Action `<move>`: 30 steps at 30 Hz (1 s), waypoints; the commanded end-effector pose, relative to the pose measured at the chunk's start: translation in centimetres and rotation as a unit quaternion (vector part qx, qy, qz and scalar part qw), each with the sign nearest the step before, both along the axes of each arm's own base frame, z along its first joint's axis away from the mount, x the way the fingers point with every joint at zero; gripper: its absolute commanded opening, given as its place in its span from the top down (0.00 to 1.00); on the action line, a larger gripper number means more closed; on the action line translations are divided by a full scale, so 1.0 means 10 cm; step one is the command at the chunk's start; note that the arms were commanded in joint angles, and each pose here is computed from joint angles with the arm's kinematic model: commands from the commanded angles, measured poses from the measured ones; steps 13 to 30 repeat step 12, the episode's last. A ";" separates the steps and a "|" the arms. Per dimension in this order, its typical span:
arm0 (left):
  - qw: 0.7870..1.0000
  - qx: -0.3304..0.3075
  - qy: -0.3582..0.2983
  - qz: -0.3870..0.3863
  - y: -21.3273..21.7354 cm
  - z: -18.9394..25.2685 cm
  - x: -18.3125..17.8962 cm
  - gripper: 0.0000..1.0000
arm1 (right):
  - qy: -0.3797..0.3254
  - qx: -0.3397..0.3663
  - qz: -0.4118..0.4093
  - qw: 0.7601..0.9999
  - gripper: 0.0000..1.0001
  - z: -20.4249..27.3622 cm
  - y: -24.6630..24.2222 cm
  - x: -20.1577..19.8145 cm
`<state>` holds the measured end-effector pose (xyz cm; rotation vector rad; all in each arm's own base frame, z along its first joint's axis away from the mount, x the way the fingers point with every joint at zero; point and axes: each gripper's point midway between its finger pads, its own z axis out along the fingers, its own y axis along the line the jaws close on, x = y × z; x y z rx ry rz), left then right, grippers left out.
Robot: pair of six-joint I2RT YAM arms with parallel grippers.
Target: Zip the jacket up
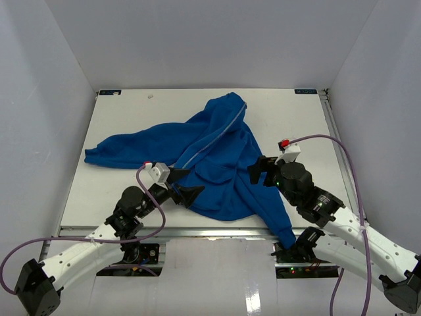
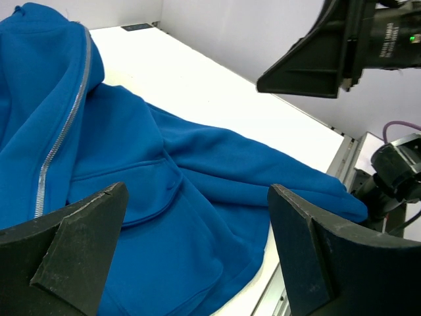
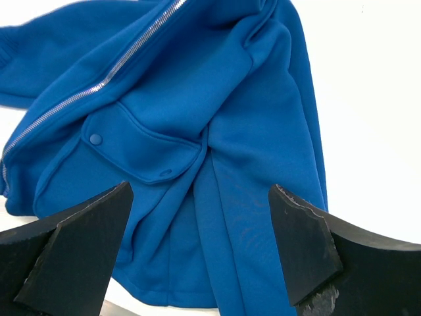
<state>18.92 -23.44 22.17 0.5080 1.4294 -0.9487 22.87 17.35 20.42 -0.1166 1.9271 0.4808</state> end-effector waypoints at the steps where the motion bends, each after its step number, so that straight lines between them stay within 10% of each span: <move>1: 1.000 0.000 -0.004 0.024 0.06 -0.01 0.06 0.02 | -0.029 0.012 -0.010 0.999 0.10 0.10 -0.02 0.04; 30: 0.999 0.001 -0.002 0.033 0.08 -0.02 0.08 0.02 | -0.029 0.007 -0.003 1.000 0.10 0.09 0.00 0.04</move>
